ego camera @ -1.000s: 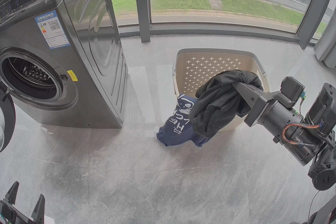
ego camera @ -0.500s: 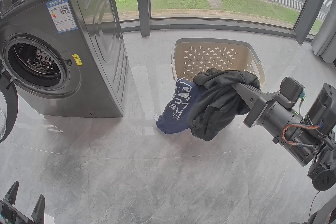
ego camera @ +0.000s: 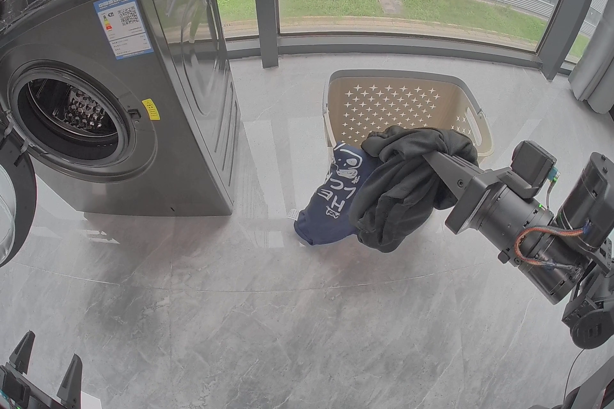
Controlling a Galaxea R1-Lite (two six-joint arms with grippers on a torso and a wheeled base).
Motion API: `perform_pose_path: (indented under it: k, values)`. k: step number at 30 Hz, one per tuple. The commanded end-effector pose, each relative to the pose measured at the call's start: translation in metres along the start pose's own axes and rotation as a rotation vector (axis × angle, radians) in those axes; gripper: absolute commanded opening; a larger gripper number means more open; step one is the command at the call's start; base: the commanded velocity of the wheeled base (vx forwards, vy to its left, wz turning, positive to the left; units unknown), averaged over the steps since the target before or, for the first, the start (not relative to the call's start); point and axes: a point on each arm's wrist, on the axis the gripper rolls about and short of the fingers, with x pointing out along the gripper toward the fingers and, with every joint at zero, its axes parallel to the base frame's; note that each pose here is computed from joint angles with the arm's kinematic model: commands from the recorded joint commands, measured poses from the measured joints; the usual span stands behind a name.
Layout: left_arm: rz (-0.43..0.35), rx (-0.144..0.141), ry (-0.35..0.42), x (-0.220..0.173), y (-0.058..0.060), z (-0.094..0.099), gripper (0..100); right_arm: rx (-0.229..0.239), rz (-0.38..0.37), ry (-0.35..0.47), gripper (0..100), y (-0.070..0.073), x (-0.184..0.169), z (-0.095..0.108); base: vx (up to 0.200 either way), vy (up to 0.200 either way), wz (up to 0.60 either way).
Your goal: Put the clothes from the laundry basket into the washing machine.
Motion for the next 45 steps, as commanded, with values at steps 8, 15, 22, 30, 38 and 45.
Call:
perform_pose_path:
  k: [8, 15, 22, 30, 38, 45]
  values:
    - [0.000, 0.000, 0.002, 0.0001, 0.0002, -0.0048, 100, -0.001, 0.001, 0.005, 0, 0.0002, 0.0003, -0.0015, 0.000, 0.200, 0.00]
    - [0.000, 0.001, 0.000, 0.0001, 0.0002, -0.0047, 100, -0.001, 0.000, 0.007, 0, 0.0001, 0.0001, -0.0018, 0.000, 0.200, 0.00]
    - [0.000, 0.003, 0.002, 0.0001, 0.0002, -0.0048, 100, 0.000, 0.006, 0.010, 0, 0.0014, -0.0012, -0.0023, 0.000, 0.057, 0.00]
    - [0.000, 0.004, 0.002, 0.0001, 0.0002, -0.0048, 100, 0.000, 0.005, 0.008, 0, 0.0015, -0.0006, -0.0021, -0.175, 0.000, 0.00]
    - [0.000, 0.004, 0.002, 0.0001, 0.0002, -0.0048, 100, 0.000, -0.002, 0.009, 0, -0.0003, -0.0012, -0.0022, -0.200, 0.000, 0.00]
    - [0.000, 0.004, 0.002, 0.0001, 0.0002, -0.0048, 100, -0.002, 0.000, 0.027, 0, -0.0005, -0.0021, -0.0064, 0.000, 0.000, 0.00]
